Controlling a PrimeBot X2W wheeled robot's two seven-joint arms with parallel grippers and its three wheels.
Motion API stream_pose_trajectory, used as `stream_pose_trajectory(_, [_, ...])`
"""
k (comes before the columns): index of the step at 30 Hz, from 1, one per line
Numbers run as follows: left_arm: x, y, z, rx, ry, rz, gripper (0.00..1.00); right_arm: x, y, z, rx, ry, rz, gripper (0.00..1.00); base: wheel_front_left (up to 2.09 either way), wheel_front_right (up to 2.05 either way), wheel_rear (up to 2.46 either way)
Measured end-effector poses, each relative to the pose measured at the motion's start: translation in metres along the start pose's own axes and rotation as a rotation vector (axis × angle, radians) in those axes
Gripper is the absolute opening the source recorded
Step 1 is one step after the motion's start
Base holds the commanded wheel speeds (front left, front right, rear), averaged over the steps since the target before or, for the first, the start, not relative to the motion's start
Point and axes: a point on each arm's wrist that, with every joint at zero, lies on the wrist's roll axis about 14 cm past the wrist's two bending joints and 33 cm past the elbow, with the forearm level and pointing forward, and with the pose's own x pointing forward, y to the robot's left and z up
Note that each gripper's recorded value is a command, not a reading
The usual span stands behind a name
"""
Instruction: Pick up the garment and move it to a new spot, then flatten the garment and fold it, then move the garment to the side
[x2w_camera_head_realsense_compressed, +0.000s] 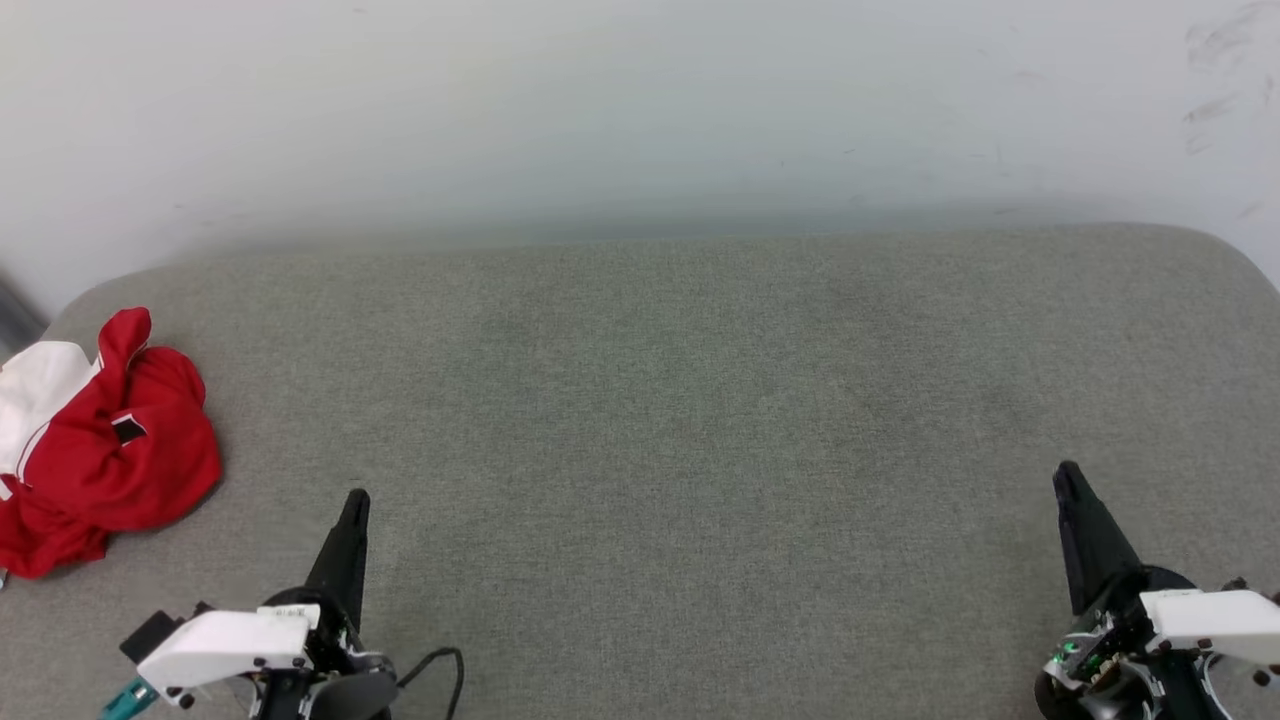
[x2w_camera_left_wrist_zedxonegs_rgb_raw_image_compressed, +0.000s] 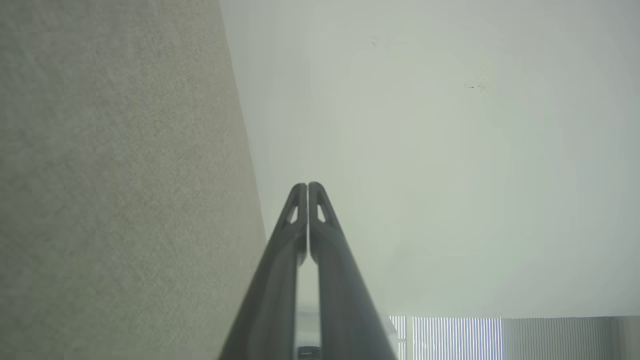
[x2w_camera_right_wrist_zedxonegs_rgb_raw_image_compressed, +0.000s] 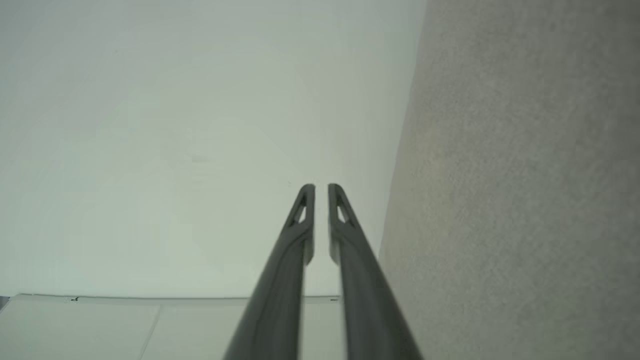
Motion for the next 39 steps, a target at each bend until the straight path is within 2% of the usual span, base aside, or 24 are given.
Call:
stream_pose_trajectory(6, [-0.015, 0.032, 0.0, -0.008, -0.007, 0.093, 1.0, -0.015, -0.032, 0.002, 0.006, -0.012, -0.095, 1.0, 0.0, 0.0, 0.0])
stream_pose_trajectory(12, [-0.015, 0.027, 0.004, 0.024, -0.034, 0.08, 1.0, -0.016, -0.032, 0.006, -0.03, -0.036, -0.098, 1.0, 0.0, 0.0, 0.0])
stream_pose_trajectory(19, [-0.014, 0.02, 0.013, 0.113, -0.072, 0.069, 1.0, -0.016, -0.025, 0.011, -0.129, -0.06, -0.081, 1.0, 0.0, 0.0, 0.0])
stream_pose_trajectory(39, [-0.009, -0.009, 0.013, 0.554, -0.114, 0.067, 1.0, -0.012, 0.016, 0.006, -0.56, -0.077, 0.039, 1.0, 0.0, 0.0, 0.0])
